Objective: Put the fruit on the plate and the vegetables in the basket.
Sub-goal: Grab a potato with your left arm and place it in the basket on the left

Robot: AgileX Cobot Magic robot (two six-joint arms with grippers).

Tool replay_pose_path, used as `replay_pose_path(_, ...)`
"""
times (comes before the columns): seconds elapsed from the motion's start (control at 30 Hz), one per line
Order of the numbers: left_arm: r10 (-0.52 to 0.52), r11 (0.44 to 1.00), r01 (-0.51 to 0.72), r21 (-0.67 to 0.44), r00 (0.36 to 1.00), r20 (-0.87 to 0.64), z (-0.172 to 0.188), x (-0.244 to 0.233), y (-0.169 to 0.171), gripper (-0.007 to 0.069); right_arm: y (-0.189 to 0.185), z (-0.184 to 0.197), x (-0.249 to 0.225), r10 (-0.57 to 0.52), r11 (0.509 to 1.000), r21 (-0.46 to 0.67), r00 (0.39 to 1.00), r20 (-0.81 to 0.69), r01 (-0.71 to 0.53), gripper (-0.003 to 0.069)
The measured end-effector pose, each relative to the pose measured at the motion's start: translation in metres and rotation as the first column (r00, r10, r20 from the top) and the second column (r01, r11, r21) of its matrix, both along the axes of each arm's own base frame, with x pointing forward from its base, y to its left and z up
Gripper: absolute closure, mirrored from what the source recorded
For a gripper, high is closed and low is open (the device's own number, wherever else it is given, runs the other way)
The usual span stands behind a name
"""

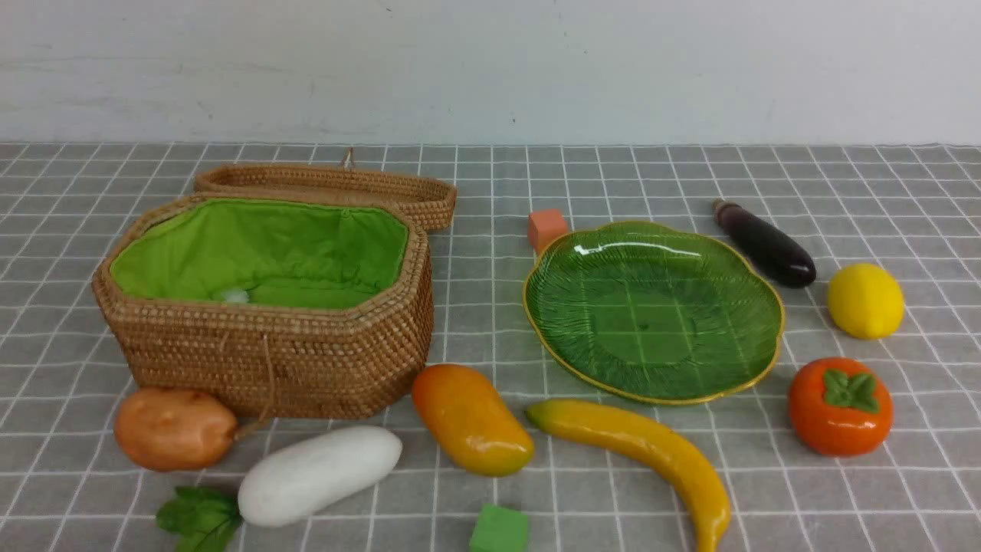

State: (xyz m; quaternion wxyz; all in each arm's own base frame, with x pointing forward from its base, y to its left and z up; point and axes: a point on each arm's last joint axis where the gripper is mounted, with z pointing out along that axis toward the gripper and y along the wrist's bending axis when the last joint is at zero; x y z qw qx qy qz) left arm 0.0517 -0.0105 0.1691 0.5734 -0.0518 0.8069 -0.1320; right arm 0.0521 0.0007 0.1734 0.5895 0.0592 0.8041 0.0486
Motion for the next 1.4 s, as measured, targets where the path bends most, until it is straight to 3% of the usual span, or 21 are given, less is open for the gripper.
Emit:
replay_pose_path(0.9, 0.003, 0.999, -0.001, -0.037, 0.999, 0.053, 0.005, 0.001, 0.000, 0.0386, 0.000, 0.000, 0.000, 0.000, 1.000, 0.000, 1.000, 0.000, 0.000, 0.0419)
replay_pose_path(1.13, 0.031, 0.972, -0.007, -0.234, 0.995, 0.097, 0.012, 0.002, -0.003, 0.0386, 0.000, 0.000, 0.000, 0.000, 1.000, 0.000, 1.000, 0.000, 0.000, 0.0419)
replay_pose_path(1.23, 0.054, 0.912, -0.001, -0.410, 0.991, 0.119, 0.018, 0.003, -0.005, 0.0386, 0.000, 0.000, 0.000, 0.000, 1.000, 0.000, 1.000, 0.000, 0.000, 0.0419)
replay_pose_path(1.4, 0.151, 0.755, -0.024, -0.656, 0.979, 0.138, 0.028, 0.004, -0.001, 0.0387, 0.000, 0.001, 0.001, -0.002, 1.000, 0.025, 1.000, 0.023, 0.002, 0.0419)
